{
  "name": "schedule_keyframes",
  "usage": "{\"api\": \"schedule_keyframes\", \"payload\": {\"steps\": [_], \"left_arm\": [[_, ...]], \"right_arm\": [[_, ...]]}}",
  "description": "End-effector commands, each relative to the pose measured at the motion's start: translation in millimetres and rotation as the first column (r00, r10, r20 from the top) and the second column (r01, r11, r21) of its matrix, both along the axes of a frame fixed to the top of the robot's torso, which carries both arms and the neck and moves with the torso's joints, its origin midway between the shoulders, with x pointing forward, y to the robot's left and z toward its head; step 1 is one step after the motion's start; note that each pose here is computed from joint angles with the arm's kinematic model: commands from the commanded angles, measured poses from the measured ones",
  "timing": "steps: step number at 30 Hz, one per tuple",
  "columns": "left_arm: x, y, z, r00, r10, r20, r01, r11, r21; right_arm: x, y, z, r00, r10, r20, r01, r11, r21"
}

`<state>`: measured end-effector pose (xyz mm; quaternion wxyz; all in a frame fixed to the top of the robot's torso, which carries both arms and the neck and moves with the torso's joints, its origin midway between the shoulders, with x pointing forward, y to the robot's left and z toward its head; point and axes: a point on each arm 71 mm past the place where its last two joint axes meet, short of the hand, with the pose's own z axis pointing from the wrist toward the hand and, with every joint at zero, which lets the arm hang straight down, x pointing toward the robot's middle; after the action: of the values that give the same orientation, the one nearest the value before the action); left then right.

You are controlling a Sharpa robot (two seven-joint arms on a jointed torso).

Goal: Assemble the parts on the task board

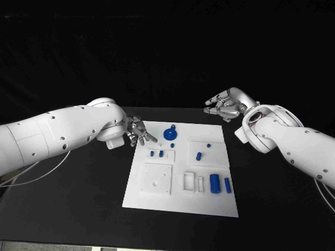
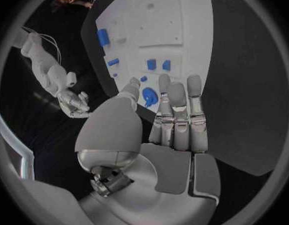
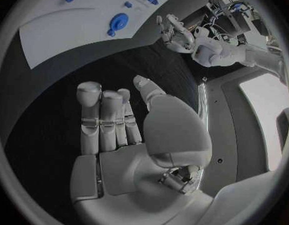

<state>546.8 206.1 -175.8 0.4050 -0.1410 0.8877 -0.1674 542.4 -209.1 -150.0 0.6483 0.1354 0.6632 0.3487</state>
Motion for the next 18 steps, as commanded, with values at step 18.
{"api": "schedule_keyframes", "payload": {"steps": [18], "left_arm": [[-2.9,-42.3,15.8,0.801,-0.195,0.566,0.333,0.931,-0.149]], "right_arm": [[0.5,0.3,0.7,1.000,0.008,0.015,-0.009,0.999,0.035]]}}
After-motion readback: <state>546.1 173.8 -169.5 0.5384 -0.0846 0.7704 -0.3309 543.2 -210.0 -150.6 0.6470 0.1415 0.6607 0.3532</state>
